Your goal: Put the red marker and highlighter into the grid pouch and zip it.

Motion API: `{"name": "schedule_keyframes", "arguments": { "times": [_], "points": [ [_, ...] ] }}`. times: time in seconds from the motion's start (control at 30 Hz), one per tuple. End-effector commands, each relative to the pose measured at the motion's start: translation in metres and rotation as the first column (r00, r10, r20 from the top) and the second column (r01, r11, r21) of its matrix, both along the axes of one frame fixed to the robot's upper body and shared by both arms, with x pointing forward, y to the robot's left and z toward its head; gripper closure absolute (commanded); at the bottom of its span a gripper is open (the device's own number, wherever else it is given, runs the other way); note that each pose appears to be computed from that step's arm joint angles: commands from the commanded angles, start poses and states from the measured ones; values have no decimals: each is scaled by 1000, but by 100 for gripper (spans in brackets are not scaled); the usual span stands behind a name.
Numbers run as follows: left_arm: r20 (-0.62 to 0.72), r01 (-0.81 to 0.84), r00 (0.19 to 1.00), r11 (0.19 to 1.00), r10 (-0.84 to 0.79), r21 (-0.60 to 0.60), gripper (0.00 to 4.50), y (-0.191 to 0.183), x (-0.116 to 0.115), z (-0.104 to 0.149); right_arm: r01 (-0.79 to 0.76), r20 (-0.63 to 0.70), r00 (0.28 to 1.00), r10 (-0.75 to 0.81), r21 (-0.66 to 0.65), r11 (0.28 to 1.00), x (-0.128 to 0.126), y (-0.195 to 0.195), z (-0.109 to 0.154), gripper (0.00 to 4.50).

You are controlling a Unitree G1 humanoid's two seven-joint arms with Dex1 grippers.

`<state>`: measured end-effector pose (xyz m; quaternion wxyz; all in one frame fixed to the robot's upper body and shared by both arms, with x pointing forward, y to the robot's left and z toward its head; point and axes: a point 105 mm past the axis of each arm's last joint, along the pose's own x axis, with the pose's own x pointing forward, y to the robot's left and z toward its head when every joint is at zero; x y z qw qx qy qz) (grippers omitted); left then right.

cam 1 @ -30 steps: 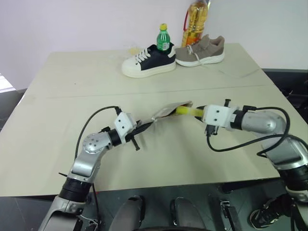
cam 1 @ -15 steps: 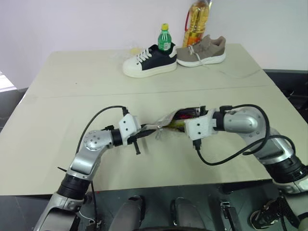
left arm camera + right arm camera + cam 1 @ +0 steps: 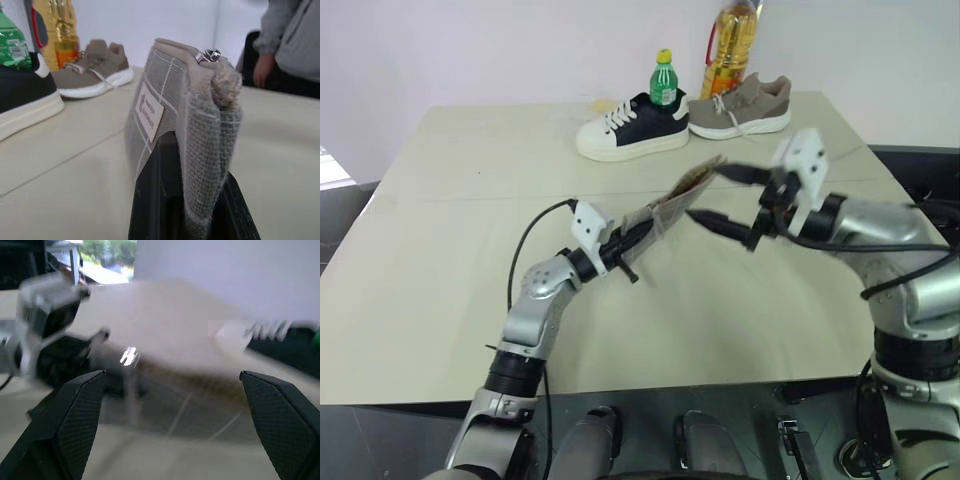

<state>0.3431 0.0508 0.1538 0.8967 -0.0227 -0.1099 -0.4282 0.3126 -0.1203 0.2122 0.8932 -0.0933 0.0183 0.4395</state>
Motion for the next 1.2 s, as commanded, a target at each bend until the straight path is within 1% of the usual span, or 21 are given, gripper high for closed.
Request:
{"name": "schedule_keyframes", "arguments": {
  "times": [0.03, 0.13, 0.2, 0.23, 0.4, 0.43, 0.47, 0.6, 0.7, 0.77, 0.83, 0.9, 0.93, 1.03, 1.07, 1.13, 1.17, 1.2],
  "points": [
    [46, 0, 999, 999, 3, -50, 450, -6, 1, 17, 32, -66, 997, -28, 61, 998, -2, 23, -16, 6],
    [48, 8, 999, 998, -5, -57, 450, -9, 0, 19, 62, -81, 995, -56, 77, 995, 3, 34, -23, 6],
    [49, 11, 999, 998, -9, -57, 450, -10, -2, 19, 103, -101, 991, -92, 107, 989, 12, 39, -24, 61],
    [50, 12, 999, 999, -10, -50, 450, -10, -3, 17, 108, -103, 990, -97, 116, 987, 14, 41, -24, 95],
    [52, 0, 999, 1000, 2, -30, 450, -5, -3, 14, 119, -104, 989, -105, 132, 984, 17, 42, -21, 362],
    [53, -4, 999, 1000, 5, -26, 450, -4, -4, 14, 118, -101, 989, -106, 128, 985, 17, 41, -20, 410],
    [53, -7, 999, 1000, 8, -21, 450, -3, -4, 13, 119, -97, 990, -107, 123, 985, 18, 41, -20, 446],
    [68, -34, 997, 999, 32, 34, 450, 7, -5, 6, 184, -54, 982, -180, 93, 978, 30, 24, -13, 446],
    [79, -57, 996, 996, 51, 67, 450, 19, -6, 4, 304, -8, 953, -304, 62, 951, 46, -7, -6, 446],
    [81, -70, 995, 994, 63, 82, 450, 29, -9, 2, 418, 31, 907, -419, 39, 908, 60, -37, 0, 446],
    [79, -79, 994, 992, 71, 102, 450, 41, -13, 0, 552, 68, 831, -552, 29, 834, 75, -73, 8, 446],
    [75, -82, 994, 989, 73, 122, 450, 48, -17, -3, 610, 100, 788, -607, 0, 792, 82, -93, 9, 446],
    [75, -81, 995, 988, 72, 132, 450, 50, -19, -4, 611, 104, 788, -607, -16, 791, 83, -96, 7, 446],
    [75, -86, 994, 984, 76, 153, 450, 55, -21, -5, 563, 113, 824, -555, -52, 825, 81, -89, 0, 446],
    [76, -86, 994, 983, 75, 161, 450, 56, -22, -5, 533, 106, 844, -526, -59, 844, 79, -82, -2, 446],
    [64, -72, 996, 982, 62, 173, 450, 55, -24, -8, 420, 85, 907, -413, -112, 900, 67, -65, -14, 446],
    [55, -61, 997, 983, 52, 175, 450, 54, -25, -9, 373, 82, 928, -365, -142, 917, 62, -59, -19, 446],
    [44, -50, 998, 983, 43, 178, 418, 54, -27, -10, 341, 69, 940, -334, -163, 926, 58, -57, -24, 421]
  ]
}}
